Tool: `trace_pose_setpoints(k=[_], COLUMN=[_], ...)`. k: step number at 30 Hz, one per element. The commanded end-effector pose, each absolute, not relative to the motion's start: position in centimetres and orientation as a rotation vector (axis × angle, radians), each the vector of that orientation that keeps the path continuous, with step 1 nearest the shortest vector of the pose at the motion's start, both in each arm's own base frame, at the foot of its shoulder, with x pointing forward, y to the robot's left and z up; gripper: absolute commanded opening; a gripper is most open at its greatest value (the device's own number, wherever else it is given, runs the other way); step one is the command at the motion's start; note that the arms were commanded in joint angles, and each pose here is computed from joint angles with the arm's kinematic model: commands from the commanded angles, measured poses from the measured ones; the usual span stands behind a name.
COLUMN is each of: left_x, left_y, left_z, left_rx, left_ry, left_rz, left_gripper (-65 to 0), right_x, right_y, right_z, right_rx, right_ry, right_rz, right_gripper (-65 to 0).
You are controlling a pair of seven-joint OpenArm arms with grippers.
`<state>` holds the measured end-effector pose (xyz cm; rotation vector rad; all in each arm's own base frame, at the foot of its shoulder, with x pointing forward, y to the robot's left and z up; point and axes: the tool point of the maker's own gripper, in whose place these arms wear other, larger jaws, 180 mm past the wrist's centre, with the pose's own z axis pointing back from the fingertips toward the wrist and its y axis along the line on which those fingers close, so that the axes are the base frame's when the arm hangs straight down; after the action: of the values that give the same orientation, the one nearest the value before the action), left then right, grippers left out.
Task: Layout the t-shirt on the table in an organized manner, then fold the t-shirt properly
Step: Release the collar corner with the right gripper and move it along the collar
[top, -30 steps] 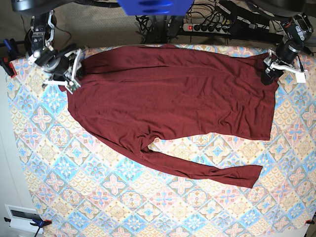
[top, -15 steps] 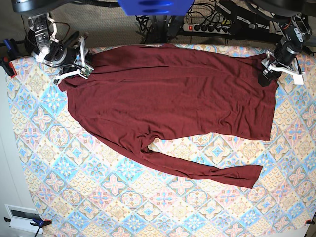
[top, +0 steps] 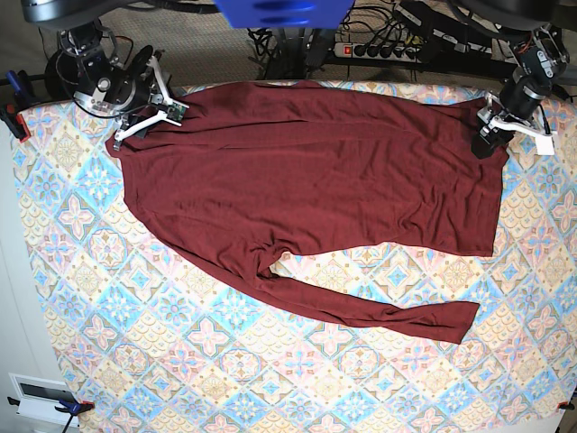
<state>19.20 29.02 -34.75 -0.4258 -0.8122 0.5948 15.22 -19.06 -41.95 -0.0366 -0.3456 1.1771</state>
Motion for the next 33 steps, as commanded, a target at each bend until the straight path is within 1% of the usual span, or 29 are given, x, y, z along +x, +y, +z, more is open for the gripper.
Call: trace_pose_setpoints(k=[1,5,7,10,15,20,24,33], left_x=[19.6,19.6,19.6,19.6,19.6,19.6,19.6,19.5], left_y=[29.4,29.4,29.4,29.4,29.4,29.4,29.4,29.4], left_z=[-33.8,-33.8,-33.8,-33.8,-33.8,-33.8,-33.8,-33.9], left_rx=[-0.420,-0.420,-0.420,-0.420,-0.420,-0.420,-0.418,-0.415], left_ry=[-0.844,-0.844,-0.844,-0.844,-0.844,-0.844,-0.843,-0.839], left_rz=[0.575,0.575,0.575,0.575,0.575,0.575,0.574,0.574], left_gripper=[-37.5,-37.5,-37.5,-37.5,-37.5,-37.5,-37.5,-37.5], right_x=[15.7,15.5,15.0,14.2,14.3,14.8,15.9,13.1], right_y=[-19.0,-19.5,-20.2,-21.1,-21.4,-20.6,-19.8,-21.5], right_z=[-41.4,-41.9,-42.7,-43.8,-43.7,-42.9,-41.1,-40.7], right_rx=[-0.043,-0.044,-0.041,-0.036,-0.042,-0.044,-0.064,-0.072], right_ry=[-0.368,-0.348,-0.314,-0.269,-0.269,-0.304,-0.370,-0.325], right_rz=[1.186,1.178,1.163,1.143,1.137,1.152,1.167,1.127], right_gripper=[-37.3,-37.5,-39.6,-47.4,-64.4,-65.0,-65.0,-65.0])
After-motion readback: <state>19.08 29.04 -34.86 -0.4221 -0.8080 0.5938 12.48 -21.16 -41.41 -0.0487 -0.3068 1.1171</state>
